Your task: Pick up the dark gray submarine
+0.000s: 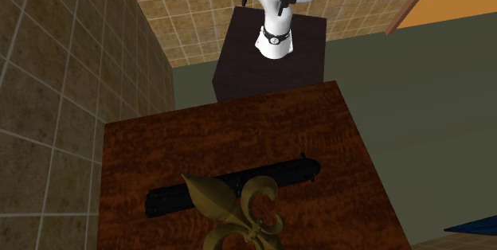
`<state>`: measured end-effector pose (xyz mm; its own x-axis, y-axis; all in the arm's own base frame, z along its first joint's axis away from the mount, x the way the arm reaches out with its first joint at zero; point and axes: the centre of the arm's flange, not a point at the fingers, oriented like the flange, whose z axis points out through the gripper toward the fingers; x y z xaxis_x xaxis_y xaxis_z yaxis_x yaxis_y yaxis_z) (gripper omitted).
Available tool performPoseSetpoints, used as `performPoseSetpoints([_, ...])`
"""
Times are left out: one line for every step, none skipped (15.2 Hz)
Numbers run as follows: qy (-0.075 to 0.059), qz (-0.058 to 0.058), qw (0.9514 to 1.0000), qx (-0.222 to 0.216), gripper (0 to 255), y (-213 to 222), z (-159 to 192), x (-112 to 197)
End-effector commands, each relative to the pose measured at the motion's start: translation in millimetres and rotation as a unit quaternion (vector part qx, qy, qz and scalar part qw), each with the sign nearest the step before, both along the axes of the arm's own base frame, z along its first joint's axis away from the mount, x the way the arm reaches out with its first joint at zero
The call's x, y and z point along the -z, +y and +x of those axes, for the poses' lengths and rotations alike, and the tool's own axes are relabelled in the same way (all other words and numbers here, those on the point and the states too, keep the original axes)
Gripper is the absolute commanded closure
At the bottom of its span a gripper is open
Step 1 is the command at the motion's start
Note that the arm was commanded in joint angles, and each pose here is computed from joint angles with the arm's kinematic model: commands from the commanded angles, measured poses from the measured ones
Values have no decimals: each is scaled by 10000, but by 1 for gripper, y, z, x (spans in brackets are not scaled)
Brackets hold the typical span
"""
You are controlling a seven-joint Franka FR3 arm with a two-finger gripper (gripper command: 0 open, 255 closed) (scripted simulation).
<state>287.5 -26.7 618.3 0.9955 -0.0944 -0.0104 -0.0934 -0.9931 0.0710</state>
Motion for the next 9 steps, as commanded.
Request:
performPoseSetpoints([0,0,10000,0,0,0,0,0])
performPoseSetpoints([-44,28,9999,165,0,5,9,5])
performPoseSetpoints([-89,55,9994,329,0,10,19,11])
performPoseSetpoints([-133,83,9987,494,0,15,28,16])
performPoseSetpoints([-178,110,9976,658,0,19,38,21])
performPoseSetpoints([-222,138,9963,822,0,23,48,26])
performPoseSetpoints([-266,165,9946,986,0,27,59,31])
performPoseSetpoints([-311,193,9927,1150,0,30,69,36])
performPoseSetpoints([-355,220,9905,1313,0,34,80,40])
